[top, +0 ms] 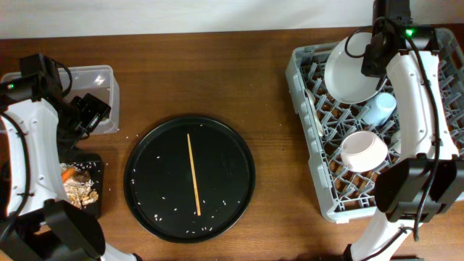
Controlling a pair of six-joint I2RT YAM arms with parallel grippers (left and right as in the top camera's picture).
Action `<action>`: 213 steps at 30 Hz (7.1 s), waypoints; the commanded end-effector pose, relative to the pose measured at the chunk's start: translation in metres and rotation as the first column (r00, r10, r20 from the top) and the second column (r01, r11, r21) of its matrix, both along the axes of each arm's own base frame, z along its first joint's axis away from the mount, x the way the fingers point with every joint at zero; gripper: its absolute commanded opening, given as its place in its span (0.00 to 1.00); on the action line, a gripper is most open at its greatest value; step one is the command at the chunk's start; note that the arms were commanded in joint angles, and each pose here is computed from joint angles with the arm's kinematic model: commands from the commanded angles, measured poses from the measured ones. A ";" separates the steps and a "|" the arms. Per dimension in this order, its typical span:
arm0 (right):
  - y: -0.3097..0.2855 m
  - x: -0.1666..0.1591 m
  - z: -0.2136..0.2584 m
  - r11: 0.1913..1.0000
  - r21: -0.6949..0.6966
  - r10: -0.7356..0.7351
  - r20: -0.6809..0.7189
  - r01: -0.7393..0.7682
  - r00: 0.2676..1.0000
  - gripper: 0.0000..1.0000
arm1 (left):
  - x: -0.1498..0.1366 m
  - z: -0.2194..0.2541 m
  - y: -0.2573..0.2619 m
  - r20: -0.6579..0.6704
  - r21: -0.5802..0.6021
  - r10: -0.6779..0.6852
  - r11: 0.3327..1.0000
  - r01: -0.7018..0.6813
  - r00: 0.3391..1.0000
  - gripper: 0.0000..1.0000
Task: Sort waste into correct bins and load items into the dishwasher rack
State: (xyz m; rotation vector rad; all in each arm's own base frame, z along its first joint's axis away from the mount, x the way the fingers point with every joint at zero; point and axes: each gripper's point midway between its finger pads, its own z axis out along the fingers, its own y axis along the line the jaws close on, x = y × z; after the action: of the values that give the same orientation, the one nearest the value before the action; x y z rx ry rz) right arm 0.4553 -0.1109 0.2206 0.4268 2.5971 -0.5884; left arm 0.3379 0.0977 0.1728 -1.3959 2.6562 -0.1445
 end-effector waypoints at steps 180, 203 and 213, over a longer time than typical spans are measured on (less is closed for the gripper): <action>0.135 -0.226 0.044 0.795 -0.362 0.448 0.892 -0.486 0.069 0.98 | -0.001 0.002 0.001 0.005 0.000 0.015 1.000 -0.015 1.000 0.99; 0.133 -0.210 -0.064 0.796 -0.216 0.476 0.800 -0.566 0.366 0.99 | -0.001 0.002 0.001 0.005 0.000 0.016 1.000 -0.016 1.000 0.99; 0.133 -0.210 -0.064 0.796 -0.216 0.477 0.799 -0.566 0.366 0.99 | -0.001 0.002 0.001 0.005 0.000 0.015 1.000 -0.015 1.000 0.99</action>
State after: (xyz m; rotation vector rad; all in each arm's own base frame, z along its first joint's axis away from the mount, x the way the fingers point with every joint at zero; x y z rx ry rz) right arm 0.2450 0.0250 0.1585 -0.1516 1.6361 0.0304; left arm 0.3378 0.0977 0.1728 -1.4002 2.6545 -0.1447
